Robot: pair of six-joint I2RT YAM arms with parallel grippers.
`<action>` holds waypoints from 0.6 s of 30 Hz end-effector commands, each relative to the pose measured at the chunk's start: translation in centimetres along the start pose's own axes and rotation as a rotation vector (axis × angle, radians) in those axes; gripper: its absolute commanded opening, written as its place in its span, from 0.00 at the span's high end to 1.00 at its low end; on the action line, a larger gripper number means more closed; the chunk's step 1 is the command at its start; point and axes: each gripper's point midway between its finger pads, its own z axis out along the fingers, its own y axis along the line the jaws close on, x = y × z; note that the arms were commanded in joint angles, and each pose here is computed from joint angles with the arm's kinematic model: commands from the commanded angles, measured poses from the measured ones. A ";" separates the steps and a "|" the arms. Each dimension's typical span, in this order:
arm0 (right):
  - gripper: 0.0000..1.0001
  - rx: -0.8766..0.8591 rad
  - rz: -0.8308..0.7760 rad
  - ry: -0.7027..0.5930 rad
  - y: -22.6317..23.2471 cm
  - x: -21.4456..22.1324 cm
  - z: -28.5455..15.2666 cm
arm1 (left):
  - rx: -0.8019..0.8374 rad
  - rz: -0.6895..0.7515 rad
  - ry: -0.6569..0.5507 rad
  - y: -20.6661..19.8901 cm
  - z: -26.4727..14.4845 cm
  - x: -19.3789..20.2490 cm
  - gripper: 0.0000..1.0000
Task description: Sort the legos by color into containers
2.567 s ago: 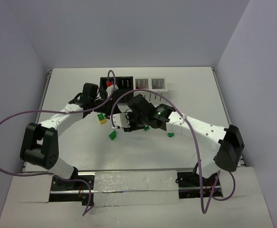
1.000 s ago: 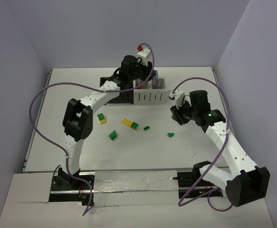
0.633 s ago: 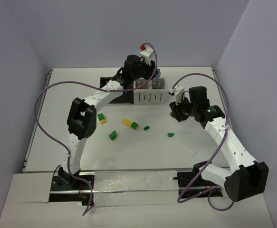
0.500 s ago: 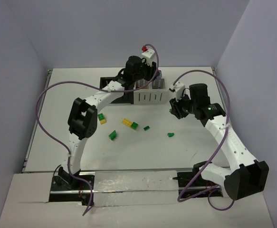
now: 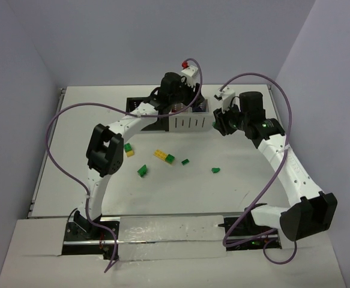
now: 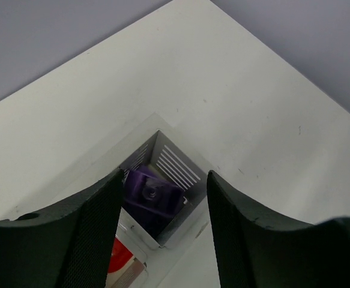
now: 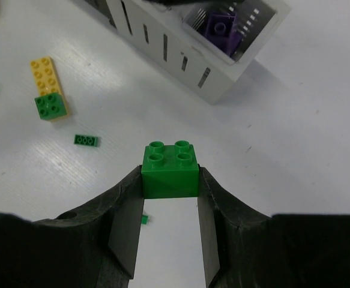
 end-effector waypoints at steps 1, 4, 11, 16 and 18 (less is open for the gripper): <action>1.00 0.064 0.000 -0.123 -1.7 -4.5 -1.0 | -0.003 -0.015 -0.053 -0.4 -1.3 -3.9 0.28; 1.00 0.069 0.009 -0.147 -2.0 -5.8 -0.8 | -0.020 -0.070 -0.112 0.9 -3.6 -8.1 0.19; 1.00 0.079 0.016 -0.211 -2.6 -10.7 2.2 | -0.051 -0.229 -0.337 7.9 -17.2 -20.0 0.01; 1.00 0.038 -0.021 -0.225 0.3 -14.0 6.5 | -0.221 -0.154 -0.249 11.4 -24.3 -17.3 0.01; 1.00 0.019 -0.042 -0.224 1.9 -14.9 8.5 | -0.276 -0.135 -0.210 12.2 -26.8 -14.9 0.01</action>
